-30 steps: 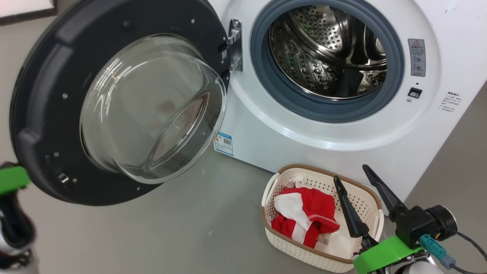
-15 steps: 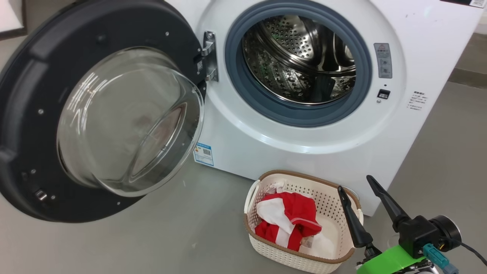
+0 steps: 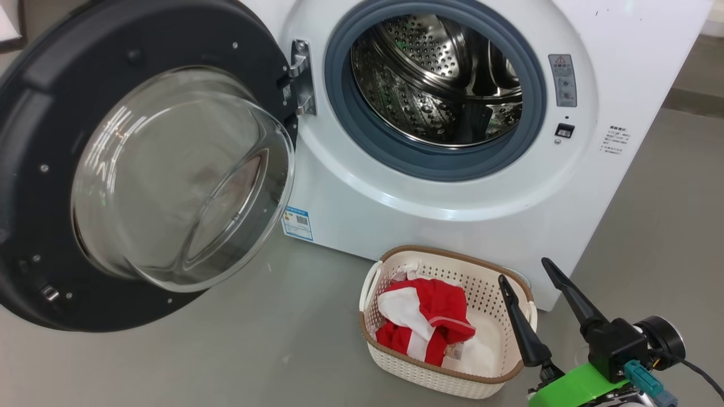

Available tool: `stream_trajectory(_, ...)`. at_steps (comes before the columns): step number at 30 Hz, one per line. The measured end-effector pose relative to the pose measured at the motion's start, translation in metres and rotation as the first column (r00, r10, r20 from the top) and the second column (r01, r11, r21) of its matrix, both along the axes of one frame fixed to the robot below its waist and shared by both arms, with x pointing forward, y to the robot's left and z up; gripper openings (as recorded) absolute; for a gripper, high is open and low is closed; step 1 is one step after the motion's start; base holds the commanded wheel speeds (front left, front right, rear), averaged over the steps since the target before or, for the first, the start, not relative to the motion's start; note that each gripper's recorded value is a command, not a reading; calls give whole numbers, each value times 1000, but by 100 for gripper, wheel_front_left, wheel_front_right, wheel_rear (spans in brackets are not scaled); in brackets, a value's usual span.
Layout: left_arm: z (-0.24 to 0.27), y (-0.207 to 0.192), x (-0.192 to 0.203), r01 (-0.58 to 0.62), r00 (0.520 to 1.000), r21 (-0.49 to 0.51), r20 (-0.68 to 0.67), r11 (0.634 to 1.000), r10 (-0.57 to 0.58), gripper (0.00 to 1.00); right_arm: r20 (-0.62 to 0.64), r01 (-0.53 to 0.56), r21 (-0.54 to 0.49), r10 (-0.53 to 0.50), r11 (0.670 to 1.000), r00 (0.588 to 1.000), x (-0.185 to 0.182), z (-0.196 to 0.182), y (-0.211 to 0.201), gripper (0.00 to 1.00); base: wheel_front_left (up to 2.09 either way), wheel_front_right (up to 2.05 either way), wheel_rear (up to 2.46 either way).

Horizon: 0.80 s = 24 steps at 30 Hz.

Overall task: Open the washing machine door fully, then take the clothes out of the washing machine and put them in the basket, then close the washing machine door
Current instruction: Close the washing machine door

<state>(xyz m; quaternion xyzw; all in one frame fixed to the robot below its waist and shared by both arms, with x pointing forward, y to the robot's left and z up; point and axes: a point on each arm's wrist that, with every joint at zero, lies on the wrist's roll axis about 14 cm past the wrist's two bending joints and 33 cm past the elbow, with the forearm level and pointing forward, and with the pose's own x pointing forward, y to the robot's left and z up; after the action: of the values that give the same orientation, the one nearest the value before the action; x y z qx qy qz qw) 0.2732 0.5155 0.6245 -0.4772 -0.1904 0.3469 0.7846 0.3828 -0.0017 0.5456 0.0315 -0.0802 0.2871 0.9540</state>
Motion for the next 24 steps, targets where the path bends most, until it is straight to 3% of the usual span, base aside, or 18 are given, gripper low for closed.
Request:
stream_trajectory(13,-35,-9,35,114,988,-126,-86,986,-125,0,-38,-4,-32,3,999,999,7,-16,-5,100,0,0,0)
stream_trajectory(24,-50,-18,54,189,975,-194,-81,963,-208,0,-57,5,-42,-7,999,998,14,-24,-11,100,0,0,0)
